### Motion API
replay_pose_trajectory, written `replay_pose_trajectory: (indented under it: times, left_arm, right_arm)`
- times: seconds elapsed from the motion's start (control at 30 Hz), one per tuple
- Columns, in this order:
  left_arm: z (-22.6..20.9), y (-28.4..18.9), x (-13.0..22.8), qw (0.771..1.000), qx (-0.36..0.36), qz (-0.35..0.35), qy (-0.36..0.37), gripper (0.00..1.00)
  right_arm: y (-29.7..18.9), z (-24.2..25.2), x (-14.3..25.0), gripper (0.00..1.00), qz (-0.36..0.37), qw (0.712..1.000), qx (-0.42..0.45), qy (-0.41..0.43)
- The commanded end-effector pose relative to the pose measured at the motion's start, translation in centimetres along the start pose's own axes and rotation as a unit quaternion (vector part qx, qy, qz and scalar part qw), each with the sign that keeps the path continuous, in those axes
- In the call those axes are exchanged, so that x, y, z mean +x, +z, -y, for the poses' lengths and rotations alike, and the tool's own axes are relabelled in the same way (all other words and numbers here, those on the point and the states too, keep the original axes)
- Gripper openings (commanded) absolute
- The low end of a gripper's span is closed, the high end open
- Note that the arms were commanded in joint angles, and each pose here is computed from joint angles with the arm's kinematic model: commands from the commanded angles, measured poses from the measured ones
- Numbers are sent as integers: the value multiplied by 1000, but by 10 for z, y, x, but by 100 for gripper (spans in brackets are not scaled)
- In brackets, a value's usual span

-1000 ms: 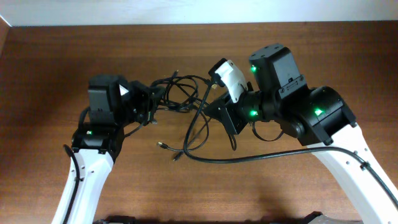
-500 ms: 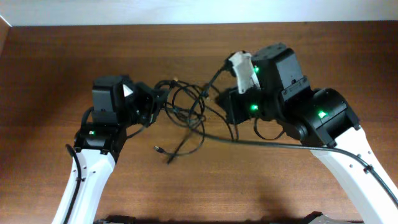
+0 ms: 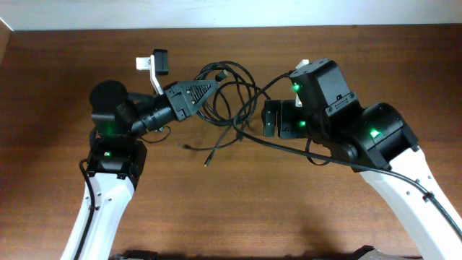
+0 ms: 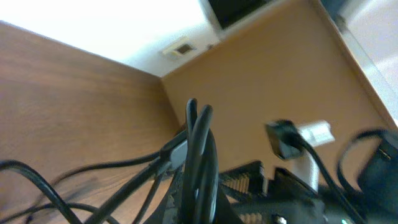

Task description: Untangle cables

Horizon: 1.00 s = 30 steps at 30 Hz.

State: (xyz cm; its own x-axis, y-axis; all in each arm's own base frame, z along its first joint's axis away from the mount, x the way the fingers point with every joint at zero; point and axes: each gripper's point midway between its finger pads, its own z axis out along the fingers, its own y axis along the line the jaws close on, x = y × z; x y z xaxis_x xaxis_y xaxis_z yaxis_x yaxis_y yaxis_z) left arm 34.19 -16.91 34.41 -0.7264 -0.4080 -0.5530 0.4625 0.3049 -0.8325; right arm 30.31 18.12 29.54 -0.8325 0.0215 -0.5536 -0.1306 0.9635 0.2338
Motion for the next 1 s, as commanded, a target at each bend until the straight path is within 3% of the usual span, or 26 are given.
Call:
replay_pose_trajectory:
  times: [0.0, 0.1, 0.23, 0.33, 0.43, 0.5, 0.7, 0.97]
  left_arm:
    - [24, -2, 8, 998, 45, -32, 26, 0]
    - [29, 1, 11, 998, 51, -40, -24, 0]
    - [48, 10, 19, 995, 79, -52, -20, 0]
    - [62, 9, 17, 993, 102, -49, -11, 0]
    - [83, 1, 2, 990, 136, -24, 4, 0]
    - [91, -7, -8, 989, 148, -8, 10, 0]
    - [70, -32, -40, 992, 113, 45, 20, 0]
    - [39, -77, -73, 993, 60, 95, 26, 0]
  right_arm:
    - [-11, -18, -8, 99, 19, 998, -49, -17]
    - [-9, -34, -11, 99, 17, 995, -87, -34]
    - [9, -32, -10, 99, 3, 997, -72, -34]
    - [22, -16, -12, 99, 4, 999, -20, -31]
    - [19, 39, -11, 99, 14, 993, 108, 51]
    - [15, 65, -5, 99, -1, 986, 147, 83]
    - [6, 122, 2, 99, -28, 967, 202, 152]
    - [4, 135, 1, 99, -30, 962, 209, 172]
